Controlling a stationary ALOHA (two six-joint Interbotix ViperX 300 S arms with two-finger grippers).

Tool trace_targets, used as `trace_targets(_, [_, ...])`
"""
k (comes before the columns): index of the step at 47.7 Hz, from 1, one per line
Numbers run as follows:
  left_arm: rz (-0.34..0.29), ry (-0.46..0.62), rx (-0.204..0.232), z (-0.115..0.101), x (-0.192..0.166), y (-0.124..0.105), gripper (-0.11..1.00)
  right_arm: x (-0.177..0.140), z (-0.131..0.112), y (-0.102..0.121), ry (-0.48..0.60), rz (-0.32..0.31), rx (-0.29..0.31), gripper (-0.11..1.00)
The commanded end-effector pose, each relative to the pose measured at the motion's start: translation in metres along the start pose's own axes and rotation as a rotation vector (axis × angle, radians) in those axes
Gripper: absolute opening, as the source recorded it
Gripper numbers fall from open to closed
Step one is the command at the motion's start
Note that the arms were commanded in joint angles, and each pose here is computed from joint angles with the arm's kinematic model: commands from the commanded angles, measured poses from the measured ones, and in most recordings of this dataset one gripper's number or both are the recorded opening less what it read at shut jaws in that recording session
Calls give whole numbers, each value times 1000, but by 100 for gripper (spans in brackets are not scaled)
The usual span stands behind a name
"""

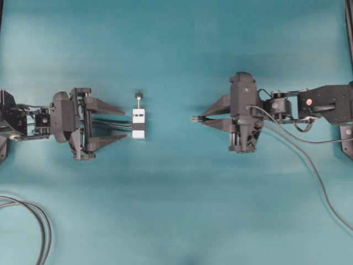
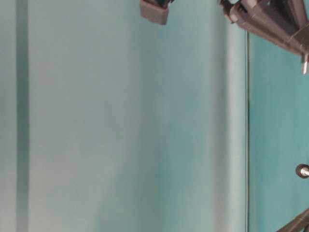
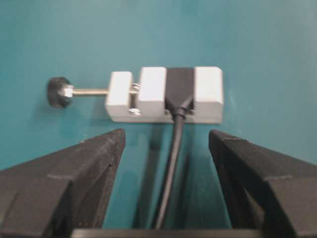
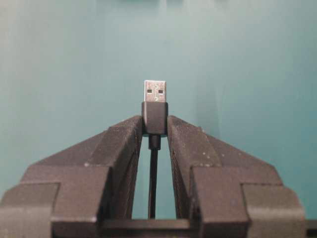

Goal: Insert the USB cable into the female connector supported by the left arm.
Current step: 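Lift the USB plug with the right gripper and carry it leftward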

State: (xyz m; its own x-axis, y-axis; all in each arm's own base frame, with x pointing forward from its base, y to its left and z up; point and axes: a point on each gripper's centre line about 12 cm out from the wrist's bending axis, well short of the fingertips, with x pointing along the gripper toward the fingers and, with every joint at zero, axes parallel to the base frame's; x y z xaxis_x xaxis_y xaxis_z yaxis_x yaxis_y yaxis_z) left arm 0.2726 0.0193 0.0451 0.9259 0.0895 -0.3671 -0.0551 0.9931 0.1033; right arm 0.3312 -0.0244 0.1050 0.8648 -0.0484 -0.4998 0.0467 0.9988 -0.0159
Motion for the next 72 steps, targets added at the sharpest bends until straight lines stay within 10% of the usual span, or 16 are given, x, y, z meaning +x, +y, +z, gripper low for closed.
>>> trace_targets(1, [15, -34, -2, 6, 1, 3, 76, 8, 14, 1, -41, 4, -8, 21])
trace_targets(48, [17, -15, -5, 6, 8, 4, 76, 68, 51, 13, 116, 27, -46, 21])
trace_targets(72, [15, -11, -4, 5, 7, 3, 76, 74, 80, 22, 53, 41, 53, 21])
